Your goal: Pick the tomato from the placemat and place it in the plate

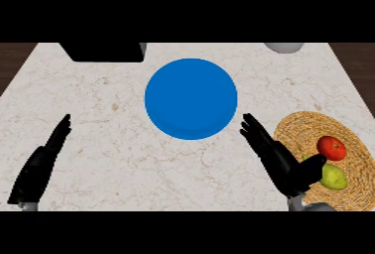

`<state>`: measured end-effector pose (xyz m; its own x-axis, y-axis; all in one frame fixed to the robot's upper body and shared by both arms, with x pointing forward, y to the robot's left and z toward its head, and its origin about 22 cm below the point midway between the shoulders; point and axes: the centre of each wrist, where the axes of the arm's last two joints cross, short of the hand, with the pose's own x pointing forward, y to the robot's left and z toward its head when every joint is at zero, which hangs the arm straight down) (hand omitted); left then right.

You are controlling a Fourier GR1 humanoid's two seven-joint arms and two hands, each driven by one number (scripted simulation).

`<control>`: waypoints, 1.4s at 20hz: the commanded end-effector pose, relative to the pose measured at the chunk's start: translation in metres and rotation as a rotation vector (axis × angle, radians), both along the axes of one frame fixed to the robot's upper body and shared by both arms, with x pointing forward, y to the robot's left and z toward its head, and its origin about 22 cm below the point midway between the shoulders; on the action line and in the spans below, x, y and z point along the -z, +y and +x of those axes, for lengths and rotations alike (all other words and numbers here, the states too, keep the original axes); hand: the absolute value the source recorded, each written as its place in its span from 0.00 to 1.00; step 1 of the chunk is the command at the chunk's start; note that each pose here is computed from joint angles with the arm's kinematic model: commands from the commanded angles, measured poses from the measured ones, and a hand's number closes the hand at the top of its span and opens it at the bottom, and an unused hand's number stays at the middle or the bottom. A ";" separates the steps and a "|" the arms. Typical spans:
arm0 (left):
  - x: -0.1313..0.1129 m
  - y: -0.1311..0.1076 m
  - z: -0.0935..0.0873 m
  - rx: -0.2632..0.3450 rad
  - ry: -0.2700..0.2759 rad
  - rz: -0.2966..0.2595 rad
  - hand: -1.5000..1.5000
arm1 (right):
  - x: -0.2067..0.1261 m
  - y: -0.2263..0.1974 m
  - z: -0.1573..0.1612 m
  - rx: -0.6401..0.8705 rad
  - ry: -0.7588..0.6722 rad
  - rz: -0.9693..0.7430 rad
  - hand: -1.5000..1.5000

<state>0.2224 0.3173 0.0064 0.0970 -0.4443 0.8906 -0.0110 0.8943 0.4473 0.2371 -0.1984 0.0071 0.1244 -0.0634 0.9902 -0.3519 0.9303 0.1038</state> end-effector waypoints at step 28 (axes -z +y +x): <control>0.022 -0.009 0.021 0.013 -0.052 -0.257 0.50 | 0.020 -0.103 0.033 1.361 0.055 -0.916 0.00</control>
<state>0.2451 0.3029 -0.0174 0.0530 -0.1967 0.9790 -0.0174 0.9801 0.1978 0.2737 -0.2946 -0.0104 0.3596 0.4496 0.8176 0.7827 0.3317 -0.5266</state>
